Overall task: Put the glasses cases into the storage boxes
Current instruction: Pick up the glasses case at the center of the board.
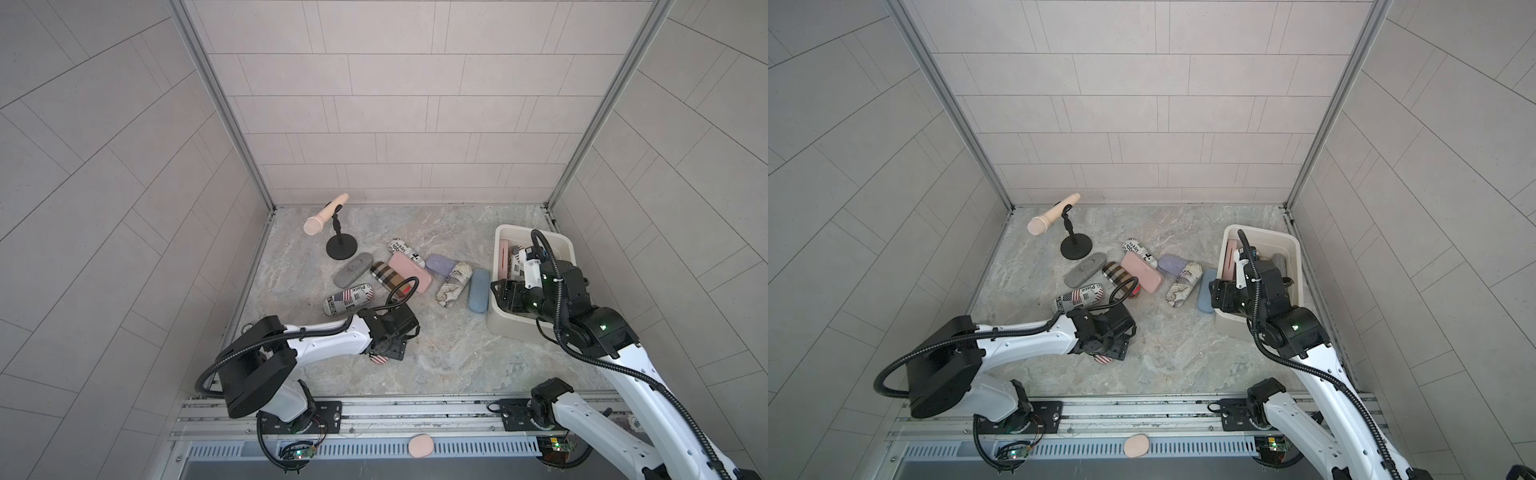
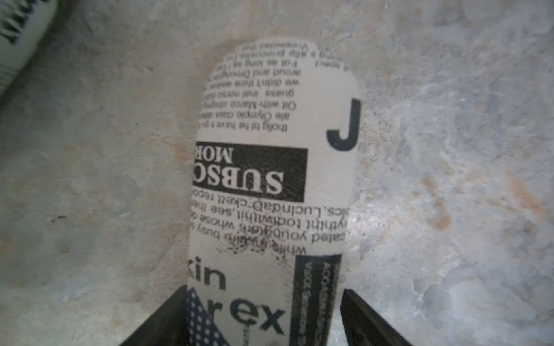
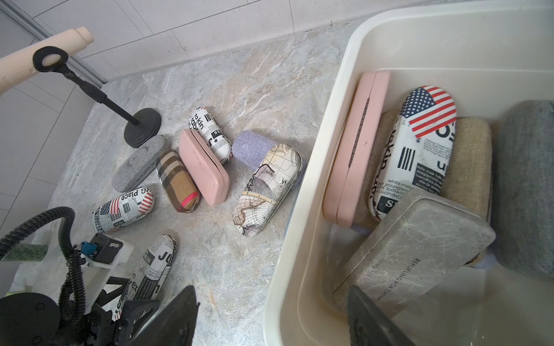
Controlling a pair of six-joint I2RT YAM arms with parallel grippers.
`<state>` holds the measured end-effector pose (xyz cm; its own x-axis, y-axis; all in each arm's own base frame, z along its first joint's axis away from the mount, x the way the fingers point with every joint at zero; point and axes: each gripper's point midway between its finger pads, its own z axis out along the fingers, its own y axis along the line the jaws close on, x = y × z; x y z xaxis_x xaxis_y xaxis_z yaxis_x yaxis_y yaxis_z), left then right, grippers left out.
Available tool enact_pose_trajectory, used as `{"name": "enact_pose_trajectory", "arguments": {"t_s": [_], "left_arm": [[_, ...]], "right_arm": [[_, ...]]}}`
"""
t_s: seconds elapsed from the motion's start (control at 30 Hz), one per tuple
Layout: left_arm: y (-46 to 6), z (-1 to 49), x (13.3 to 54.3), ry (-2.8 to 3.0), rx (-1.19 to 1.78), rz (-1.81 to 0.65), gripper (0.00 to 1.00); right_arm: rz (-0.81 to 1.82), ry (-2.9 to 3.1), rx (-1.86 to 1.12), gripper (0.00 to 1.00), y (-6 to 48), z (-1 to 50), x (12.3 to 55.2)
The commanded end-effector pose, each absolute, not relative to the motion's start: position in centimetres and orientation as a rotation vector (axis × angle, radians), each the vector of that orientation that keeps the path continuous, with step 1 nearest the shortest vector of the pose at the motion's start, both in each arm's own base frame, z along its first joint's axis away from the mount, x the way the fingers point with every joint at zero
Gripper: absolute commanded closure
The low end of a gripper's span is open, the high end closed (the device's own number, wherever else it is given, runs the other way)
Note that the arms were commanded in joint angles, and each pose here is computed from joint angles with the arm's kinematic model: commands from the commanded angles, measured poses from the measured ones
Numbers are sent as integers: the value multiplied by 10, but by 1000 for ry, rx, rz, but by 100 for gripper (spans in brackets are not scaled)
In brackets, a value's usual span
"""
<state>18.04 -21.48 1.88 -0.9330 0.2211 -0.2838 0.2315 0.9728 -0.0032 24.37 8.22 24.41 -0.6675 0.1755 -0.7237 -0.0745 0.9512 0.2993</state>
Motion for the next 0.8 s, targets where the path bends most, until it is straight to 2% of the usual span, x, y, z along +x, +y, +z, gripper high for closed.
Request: {"name": "enact_pose_trajectory", "arguments": {"t_s": [0.0,0.1,0.2,0.33,0.47,0.63,0.77], "left_arm": [[-219,11,180,2860,284,-48,21],[-215,15,185,2830,248,-31,38],[-219,30,191,2790,241,-65,45],[-236,73,207,2678,285,-164,47],[-268,136,232,2508,352,-290,51],[-304,216,274,2334,361,-397,52],[-320,242,305,2283,391,-470,52]], "right_arm": [[367,2251,72,21,80,252,245],[375,2250,77,21,81,252,245],[381,2248,76,22,81,253,244],[409,2238,71,24,86,256,246],[407,2200,120,26,83,266,253],[400,2058,142,22,78,292,265],[352,2120,141,21,78,289,275]]}}
